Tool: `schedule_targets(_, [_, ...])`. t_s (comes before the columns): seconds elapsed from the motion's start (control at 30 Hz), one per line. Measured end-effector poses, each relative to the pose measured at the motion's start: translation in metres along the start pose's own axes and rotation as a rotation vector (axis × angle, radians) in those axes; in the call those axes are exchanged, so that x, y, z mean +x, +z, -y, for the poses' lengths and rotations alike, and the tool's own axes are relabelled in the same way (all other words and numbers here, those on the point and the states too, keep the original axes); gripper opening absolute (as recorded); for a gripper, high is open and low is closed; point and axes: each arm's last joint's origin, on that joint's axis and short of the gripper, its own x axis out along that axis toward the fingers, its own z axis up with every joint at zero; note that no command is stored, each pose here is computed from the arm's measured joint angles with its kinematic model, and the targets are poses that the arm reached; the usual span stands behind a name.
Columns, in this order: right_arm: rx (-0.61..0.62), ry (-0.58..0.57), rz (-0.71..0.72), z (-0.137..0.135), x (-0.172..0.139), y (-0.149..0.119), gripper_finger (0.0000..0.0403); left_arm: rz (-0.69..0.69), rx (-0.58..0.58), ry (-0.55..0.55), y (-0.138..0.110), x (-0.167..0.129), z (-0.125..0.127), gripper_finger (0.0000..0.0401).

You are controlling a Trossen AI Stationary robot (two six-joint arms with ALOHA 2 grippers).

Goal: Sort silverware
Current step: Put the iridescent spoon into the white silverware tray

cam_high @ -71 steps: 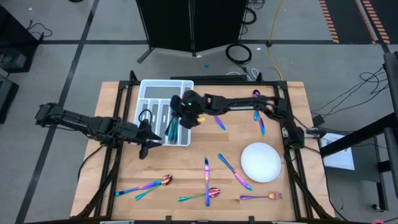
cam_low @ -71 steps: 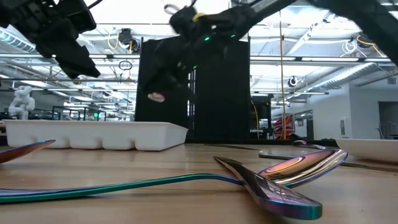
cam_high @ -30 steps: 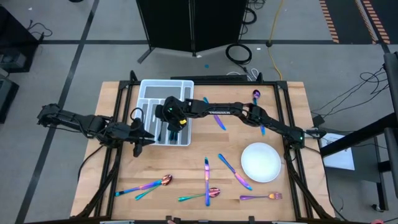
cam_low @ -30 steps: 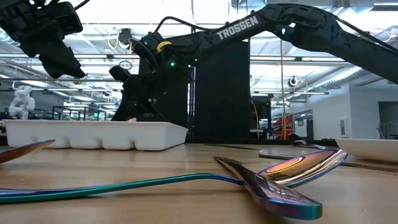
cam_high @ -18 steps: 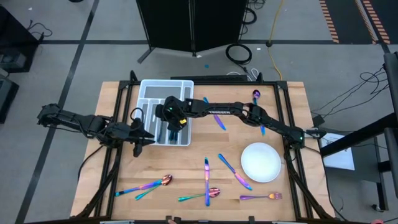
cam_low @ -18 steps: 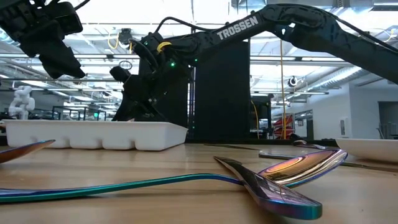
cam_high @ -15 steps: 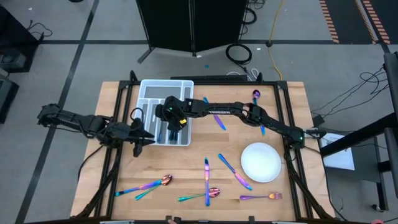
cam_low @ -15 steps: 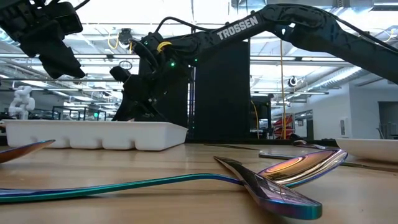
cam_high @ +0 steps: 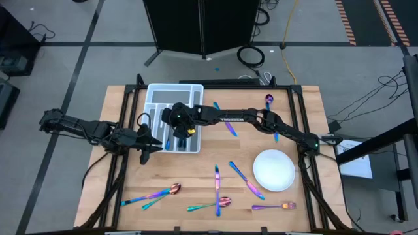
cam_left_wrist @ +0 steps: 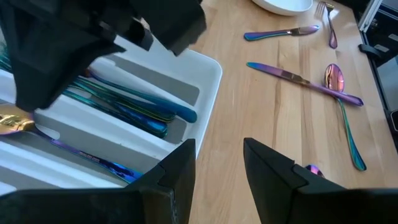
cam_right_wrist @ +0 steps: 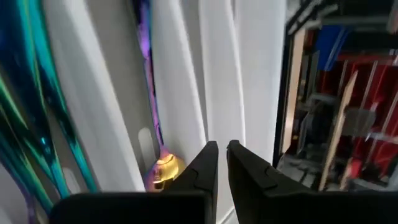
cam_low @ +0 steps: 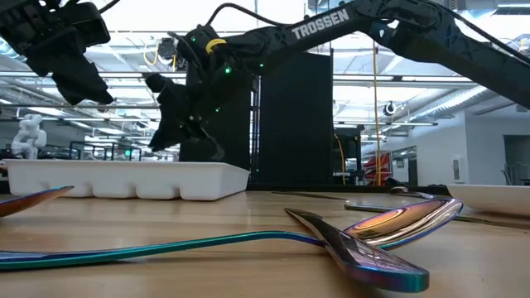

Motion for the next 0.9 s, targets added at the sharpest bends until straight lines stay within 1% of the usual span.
schedule_targets(0.07, [0.061,0.004,-0.003,0.000,-0.001,-0.001,0.0025,0.000,0.001,0.000,0.000,0.000,0.000,0.0136])
schedule_targets(0.13, [0.119,0.033,-0.014,-0.002,-0.001,-0.003,0.0025,0.004,0.001,0.010,0.000,0.000,0.000,0.0136])
schedule_targets(0.2, [0.206,0.094,-0.050,-0.008,-0.002,-0.003,0.0025,0.021,-0.008,0.038,0.001,0.000,-0.001,0.0136])
schedule_targets(0.3, [0.343,0.230,-0.151,-0.017,-0.014,0.000,0.0025,0.068,-0.083,0.131,0.001,0.002,-0.004,0.0136])
schedule_targets(0.4, [0.494,0.305,-0.299,-0.014,-0.040,0.003,0.0023,0.071,-0.152,0.219,-0.003,0.009,-0.009,0.0136])
schedule_targets(0.5, [0.681,0.399,-0.380,-0.009,-0.072,0.002,0.0016,0.058,-0.214,0.270,-0.003,0.016,-0.012,0.0136])
schedule_targets(0.57, [0.806,0.476,-0.400,-0.007,-0.094,-0.002,0.0010,0.053,-0.256,0.304,-0.001,0.023,-0.015,0.0136])
schedule_targets(0.67, [1.006,0.607,-0.398,-0.004,-0.126,-0.007,0.0002,0.028,-0.311,0.321,0.004,0.034,-0.022,0.0136])
schedule_targets(0.73, [1.107,0.679,-0.395,-0.002,-0.143,-0.008,0.0001,0.011,-0.352,0.348,0.009,0.042,-0.029,0.0136])
schedule_targets(0.8, [1.136,0.712,-0.410,-0.004,-0.154,-0.007,0.0001,-0.008,-0.400,0.379,0.017,0.049,-0.037,0.0136])
schedule_targets(0.9, [1.119,0.709,-0.400,-0.009,-0.164,0.002,0.0001,-0.077,-0.451,0.429,0.026,0.061,-0.050,0.0136])
